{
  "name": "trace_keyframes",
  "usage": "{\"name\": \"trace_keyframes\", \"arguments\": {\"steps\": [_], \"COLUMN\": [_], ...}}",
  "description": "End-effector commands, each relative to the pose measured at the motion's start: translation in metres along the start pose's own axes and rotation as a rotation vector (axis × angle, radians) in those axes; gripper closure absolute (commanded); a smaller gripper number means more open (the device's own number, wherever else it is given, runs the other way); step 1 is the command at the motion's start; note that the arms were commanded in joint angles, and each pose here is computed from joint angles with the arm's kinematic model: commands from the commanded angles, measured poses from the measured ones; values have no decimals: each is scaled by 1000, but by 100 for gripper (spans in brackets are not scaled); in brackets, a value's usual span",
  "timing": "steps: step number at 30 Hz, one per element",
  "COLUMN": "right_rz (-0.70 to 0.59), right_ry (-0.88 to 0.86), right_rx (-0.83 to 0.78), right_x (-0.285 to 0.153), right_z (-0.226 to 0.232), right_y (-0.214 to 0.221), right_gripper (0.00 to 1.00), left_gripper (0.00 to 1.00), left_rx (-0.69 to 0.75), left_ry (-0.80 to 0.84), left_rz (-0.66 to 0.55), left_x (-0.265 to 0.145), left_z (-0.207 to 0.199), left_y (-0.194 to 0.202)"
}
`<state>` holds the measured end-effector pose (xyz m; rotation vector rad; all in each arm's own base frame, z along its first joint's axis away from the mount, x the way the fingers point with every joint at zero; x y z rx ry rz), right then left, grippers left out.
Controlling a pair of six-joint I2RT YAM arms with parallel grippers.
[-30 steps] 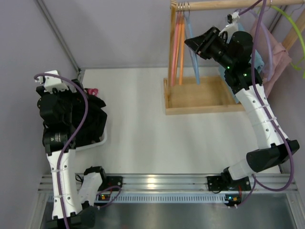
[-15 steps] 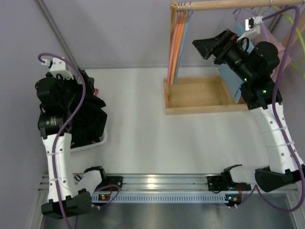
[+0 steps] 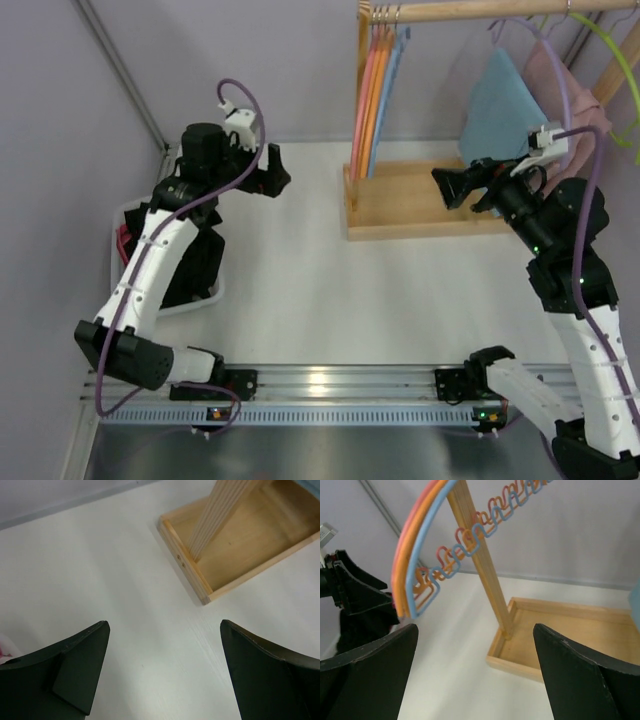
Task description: Remove the trousers from the hanger
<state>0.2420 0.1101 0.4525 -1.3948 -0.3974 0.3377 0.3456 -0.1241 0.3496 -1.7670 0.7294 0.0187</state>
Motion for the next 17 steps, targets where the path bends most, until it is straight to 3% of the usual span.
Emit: {"name": "trace_keyframes", "arguments": {"steps": [1,5,10,17], "right_rz": [42,143,217,282], "right_ry": [93,112,54,14], "right_rx": [-171,-240,-283,-332], "right_x": [-13,-20,-35,-47], "right_z": [-24,-36,-32,-31], "right_y": [32,75,112,129], "right_gripper": [0,1,1,1], "left_gripper": [2,2,2,2], "left_rx": [63,177,238,211], "left_ry": [35,126,25,4], "left_rz": [106,246,327,353], "left_x": [16,39,56,64], "left_z": [-16,-54,-55,-56], "left_y": [16,65,103,112]}}
Point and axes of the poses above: each gripper's point midway between its finger pads, its own x axis out along the fingers, its own z axis along the line the jaws close on, y = z × x, the point moved 3 cm from there along -x, back along the fingers, and after that the axes turned 11 degrees about -x, right-handed, at the moved point
